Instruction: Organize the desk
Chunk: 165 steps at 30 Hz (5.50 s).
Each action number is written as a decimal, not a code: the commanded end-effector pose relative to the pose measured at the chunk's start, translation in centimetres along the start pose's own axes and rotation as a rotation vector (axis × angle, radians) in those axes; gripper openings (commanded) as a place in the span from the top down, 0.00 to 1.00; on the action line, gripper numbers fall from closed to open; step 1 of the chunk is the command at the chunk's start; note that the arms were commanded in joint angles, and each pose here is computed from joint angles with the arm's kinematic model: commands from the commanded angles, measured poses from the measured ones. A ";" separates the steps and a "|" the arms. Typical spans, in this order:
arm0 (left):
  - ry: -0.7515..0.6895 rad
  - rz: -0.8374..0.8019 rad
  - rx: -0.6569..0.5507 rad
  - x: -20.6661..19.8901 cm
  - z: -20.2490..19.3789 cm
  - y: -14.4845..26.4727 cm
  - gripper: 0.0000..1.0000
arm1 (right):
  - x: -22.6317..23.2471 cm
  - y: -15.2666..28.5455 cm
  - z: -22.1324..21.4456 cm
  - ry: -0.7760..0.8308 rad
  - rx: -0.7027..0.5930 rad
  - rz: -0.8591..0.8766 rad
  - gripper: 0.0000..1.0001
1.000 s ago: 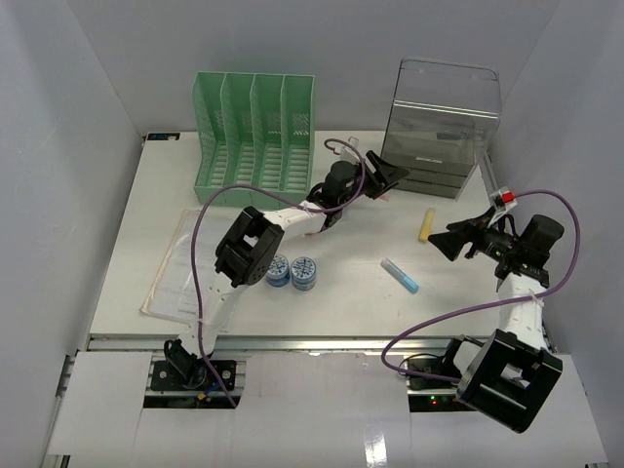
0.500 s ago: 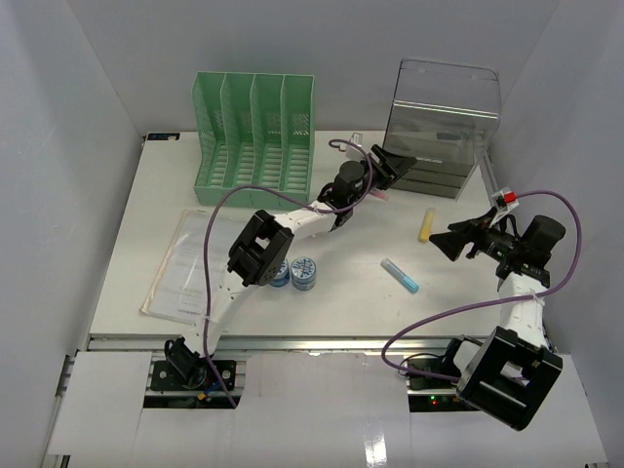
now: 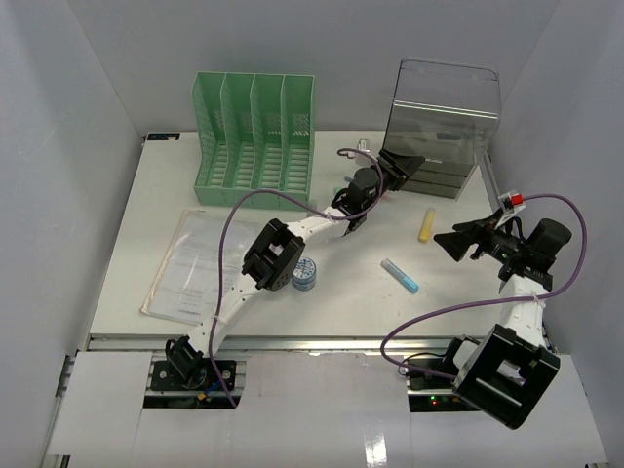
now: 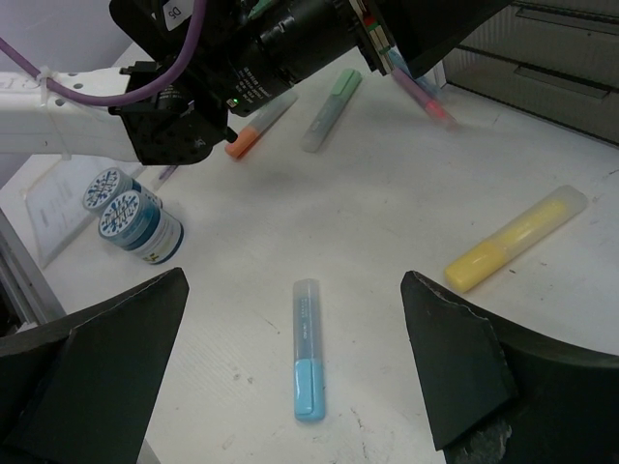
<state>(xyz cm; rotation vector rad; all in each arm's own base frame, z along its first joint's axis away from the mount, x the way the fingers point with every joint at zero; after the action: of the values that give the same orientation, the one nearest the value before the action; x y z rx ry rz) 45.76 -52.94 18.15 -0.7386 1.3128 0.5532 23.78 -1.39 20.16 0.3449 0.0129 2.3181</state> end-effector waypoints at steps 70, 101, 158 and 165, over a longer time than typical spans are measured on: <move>-0.132 -0.321 0.091 -19.6 0.4 10.5 1.00 | -3.1 -1.1 12.9 -0.170 -0.138 -0.138 0.03; 0.068 -0.014 0.038 -3.7 0.5 3.1 0.42 | -1.8 -3.3 7.1 -0.110 -0.086 -0.138 0.07; -0.024 -0.287 0.067 -13.3 1.7 4.9 1.00 | -6.5 -1.3 9.9 -0.025 -0.102 -0.224 0.10; 0.034 -0.279 0.100 -13.4 1.8 5.2 1.00 | -6.6 -1.3 9.8 -0.033 -0.099 -0.212 0.10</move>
<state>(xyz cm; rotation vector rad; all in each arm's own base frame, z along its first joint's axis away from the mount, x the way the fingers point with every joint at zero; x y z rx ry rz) 42.92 -49.39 18.19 -0.6791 1.3307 0.5082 31.14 -5.71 25.93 0.4177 -0.0867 2.0605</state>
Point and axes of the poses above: each gripper's point midway between its finger pads, its own y axis back along the fingers, its own x axis along the line the jaws close on, z = x × y, the point moved 6 cm from there along y, back along the fingers, and after that the axes turned 9 degrees about y, right-handed, at the moved point
